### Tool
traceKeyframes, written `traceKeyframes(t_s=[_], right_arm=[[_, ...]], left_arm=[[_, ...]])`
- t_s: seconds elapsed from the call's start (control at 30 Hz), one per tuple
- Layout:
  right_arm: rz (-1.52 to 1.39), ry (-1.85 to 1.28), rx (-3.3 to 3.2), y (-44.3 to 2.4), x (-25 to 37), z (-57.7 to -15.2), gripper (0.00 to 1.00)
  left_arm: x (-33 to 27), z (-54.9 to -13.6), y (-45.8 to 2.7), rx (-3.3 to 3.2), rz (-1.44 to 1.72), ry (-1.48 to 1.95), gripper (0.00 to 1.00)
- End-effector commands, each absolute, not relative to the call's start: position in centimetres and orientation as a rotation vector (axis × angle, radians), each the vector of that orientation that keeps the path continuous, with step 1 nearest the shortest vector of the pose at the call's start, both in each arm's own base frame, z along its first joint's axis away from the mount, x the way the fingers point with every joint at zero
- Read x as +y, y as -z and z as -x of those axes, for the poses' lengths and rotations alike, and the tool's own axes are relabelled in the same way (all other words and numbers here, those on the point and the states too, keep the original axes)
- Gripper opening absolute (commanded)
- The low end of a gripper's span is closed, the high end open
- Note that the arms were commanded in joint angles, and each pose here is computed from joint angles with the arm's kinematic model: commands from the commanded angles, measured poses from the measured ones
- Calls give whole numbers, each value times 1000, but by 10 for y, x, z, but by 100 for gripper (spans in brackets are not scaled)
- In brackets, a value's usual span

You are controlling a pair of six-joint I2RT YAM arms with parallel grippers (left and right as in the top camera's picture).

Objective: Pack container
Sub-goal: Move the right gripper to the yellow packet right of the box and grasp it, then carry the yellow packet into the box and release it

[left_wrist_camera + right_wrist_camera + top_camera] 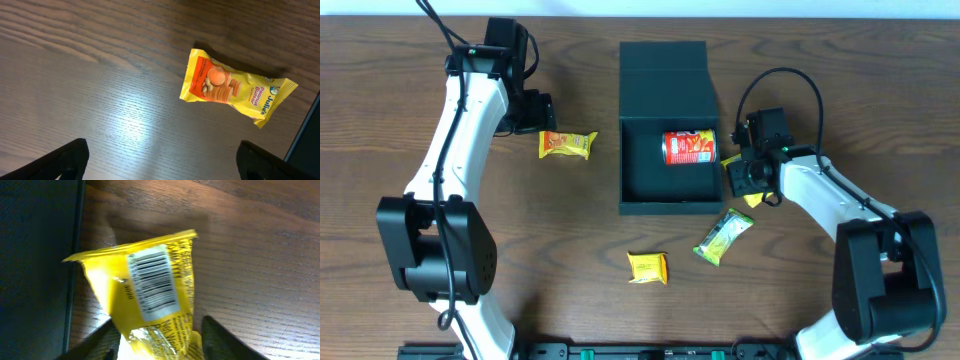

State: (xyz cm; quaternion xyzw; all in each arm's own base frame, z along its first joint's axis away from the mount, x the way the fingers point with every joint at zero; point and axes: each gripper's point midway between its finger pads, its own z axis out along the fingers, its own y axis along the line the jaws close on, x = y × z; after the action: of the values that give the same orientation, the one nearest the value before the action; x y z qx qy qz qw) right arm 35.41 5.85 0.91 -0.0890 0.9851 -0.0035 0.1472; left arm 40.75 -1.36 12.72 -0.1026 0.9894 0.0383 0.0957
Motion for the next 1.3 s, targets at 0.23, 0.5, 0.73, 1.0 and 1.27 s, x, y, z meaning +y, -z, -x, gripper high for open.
traceKeyframes(t_s=[0.23,0.5,0.73,1.0,1.27], right_arm=[[155,4,2843,-9,55,-355,30],[158,0,2850,-22,56,-360,21],[157,-2,2835,-59,60,-379,14],[179,-145,2805,-107,80,-394,15],[156,-562,2745,-139,131,-398,13]], left_arm=[[-14,-410,-127,2933,317,-108,95],[-14,-411,-127,2932,316,-108,95],[-14,-412,-127,2926,317,-106,95],[-14,-414,-128,2918,316,-104,95],[-15,-423,-129,2881,315,-93,95]])
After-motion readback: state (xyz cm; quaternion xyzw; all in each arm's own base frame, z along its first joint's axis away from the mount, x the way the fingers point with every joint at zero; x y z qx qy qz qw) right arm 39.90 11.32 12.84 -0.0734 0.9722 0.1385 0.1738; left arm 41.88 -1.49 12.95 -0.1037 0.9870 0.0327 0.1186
